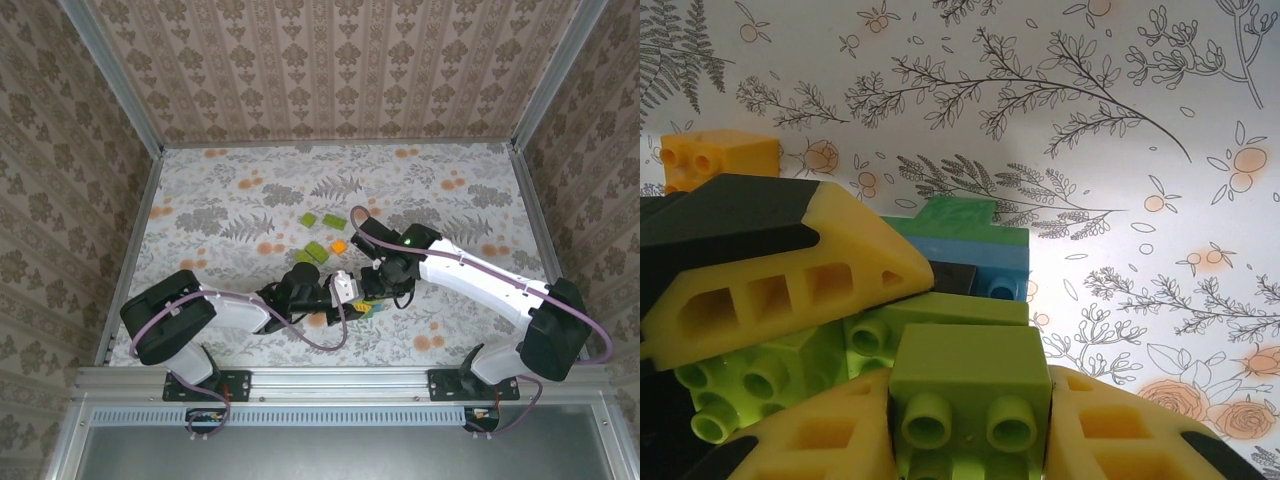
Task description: Assemble a carrot with lego
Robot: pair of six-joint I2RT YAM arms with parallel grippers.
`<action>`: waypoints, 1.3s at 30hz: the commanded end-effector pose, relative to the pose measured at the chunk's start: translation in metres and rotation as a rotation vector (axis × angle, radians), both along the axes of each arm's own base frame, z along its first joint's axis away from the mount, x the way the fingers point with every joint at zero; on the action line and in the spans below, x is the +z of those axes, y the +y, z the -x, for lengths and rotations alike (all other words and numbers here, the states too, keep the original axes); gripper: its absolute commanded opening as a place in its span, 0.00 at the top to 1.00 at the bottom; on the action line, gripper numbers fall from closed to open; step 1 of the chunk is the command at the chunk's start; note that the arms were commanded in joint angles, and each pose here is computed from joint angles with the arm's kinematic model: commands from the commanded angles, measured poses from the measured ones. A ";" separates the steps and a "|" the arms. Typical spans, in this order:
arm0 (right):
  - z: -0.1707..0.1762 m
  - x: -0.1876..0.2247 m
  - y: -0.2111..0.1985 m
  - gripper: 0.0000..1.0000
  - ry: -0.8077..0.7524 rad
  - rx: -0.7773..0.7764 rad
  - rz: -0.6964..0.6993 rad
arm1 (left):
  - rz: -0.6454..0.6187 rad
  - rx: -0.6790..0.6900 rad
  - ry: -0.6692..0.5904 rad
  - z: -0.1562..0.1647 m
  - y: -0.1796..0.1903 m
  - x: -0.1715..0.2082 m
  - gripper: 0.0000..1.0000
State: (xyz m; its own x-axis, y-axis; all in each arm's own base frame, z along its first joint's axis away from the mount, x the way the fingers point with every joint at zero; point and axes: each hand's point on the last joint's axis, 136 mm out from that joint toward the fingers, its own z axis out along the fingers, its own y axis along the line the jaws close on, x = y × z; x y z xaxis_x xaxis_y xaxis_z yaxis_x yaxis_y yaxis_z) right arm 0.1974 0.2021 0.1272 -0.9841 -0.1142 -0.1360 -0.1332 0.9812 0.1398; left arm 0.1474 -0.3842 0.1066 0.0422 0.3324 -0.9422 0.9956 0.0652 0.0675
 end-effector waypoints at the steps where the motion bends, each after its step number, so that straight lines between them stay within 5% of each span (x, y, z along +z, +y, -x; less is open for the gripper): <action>1: 0.005 -0.001 -0.027 0.77 0.013 -0.017 0.109 | -0.061 0.016 0.013 -0.003 0.007 -0.022 0.68; 30: 0.002 -0.017 -0.025 0.74 0.081 0.026 0.147 | -0.069 0.014 0.020 -0.004 0.006 -0.027 0.69; 39: -0.005 -0.006 -0.008 0.49 0.052 0.027 0.052 | -0.075 0.009 0.027 -0.005 0.005 -0.030 0.69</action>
